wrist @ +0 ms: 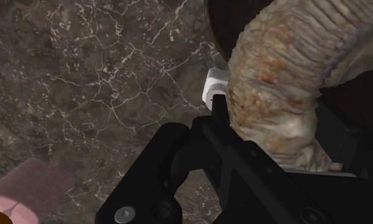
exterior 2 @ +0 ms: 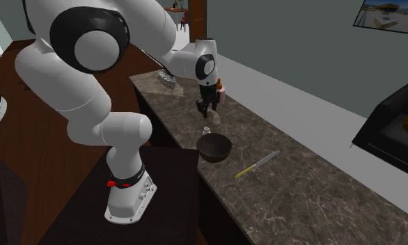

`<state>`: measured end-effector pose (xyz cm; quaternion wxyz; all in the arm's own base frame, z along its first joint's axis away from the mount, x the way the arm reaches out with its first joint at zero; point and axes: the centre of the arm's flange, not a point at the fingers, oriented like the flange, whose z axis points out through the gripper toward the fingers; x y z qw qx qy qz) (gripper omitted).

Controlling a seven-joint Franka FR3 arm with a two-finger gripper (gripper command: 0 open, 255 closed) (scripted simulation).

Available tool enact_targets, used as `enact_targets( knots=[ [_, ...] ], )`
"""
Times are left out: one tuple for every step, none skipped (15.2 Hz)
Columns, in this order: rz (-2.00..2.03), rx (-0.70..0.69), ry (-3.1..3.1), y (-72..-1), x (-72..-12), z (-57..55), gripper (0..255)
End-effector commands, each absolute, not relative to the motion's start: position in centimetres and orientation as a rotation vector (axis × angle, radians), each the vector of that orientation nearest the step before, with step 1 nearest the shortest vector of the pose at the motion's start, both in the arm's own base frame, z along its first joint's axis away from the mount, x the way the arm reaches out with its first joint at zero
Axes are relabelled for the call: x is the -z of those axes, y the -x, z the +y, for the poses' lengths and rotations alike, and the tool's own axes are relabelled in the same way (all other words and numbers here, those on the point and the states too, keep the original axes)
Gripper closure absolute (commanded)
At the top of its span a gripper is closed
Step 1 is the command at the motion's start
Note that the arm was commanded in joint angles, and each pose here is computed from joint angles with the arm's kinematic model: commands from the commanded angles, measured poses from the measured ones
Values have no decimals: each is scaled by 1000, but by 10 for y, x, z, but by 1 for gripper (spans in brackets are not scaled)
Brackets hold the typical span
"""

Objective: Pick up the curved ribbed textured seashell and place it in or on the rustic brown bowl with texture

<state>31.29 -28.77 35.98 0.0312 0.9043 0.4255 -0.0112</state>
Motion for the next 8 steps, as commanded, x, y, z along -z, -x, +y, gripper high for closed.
enact_targets(
  knots=[
    [1313, 34, -2784, -288, -364, -304, 255],
    [1313, 34, -2784, -277, -365, -311, 255],
    [1313, 34, -2784, -266, -366, -317, 255],
    [1313, 34, -2784, -262, -367, -319, 255],
    [1313, 34, -2784, -262, -361, -319, 255],
    [1313, 34, -2784, -262, -356, -319, 255],
    [1313, 34, -2784, -262, -351, -319, 255],
    [1313, 34, -2784, -262, -345, -319, 255]
  ],
)
